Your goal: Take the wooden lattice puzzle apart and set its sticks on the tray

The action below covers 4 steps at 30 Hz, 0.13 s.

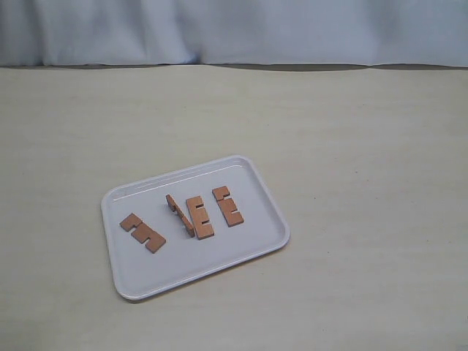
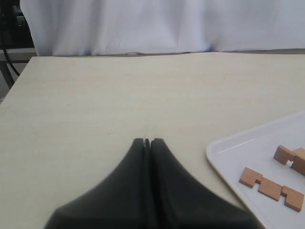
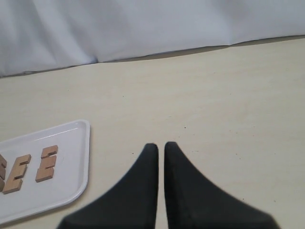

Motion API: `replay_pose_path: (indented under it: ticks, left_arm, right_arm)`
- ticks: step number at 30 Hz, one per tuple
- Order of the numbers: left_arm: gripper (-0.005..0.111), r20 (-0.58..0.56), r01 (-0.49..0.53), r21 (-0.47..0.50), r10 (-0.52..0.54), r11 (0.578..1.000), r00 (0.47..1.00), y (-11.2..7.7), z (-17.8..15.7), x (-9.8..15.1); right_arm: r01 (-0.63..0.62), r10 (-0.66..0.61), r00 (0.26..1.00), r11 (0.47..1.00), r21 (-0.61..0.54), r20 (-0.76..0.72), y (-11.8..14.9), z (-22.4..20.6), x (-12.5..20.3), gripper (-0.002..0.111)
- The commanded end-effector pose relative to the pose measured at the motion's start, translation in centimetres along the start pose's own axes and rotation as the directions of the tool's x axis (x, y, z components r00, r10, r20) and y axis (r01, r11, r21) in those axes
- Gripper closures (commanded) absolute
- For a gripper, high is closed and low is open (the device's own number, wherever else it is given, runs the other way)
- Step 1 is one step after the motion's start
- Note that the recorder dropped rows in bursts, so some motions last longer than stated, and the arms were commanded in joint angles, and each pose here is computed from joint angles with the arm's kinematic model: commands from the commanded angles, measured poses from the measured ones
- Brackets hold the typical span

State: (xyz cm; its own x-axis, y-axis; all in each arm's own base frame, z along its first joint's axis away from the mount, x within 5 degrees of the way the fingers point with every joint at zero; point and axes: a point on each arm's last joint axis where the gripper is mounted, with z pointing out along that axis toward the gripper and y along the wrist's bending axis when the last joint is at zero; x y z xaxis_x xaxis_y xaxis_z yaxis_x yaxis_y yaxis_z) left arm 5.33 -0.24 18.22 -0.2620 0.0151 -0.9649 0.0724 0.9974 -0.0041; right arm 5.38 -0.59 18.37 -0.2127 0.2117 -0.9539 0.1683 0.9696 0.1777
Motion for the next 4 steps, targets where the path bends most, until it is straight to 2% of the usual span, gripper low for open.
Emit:
replay_pose_path:
  ticks: [1,4]
  left_arm:
    - [0.107,0.007,0.001,0.000,-0.001,1.000,1.000,0.00,0.02,0.02]
    - [0.107,0.007,0.001,0.000,-0.001,1.000,1.000,0.00,0.02,0.02]
  right_arm:
    - [-0.007,0.007,1.000,1.000,-0.005,0.005,0.03,-0.02,0.01,0.104]
    - [-0.007,0.007,1.000,1.000,-0.005,0.005,0.03,-0.02,0.01,0.104]
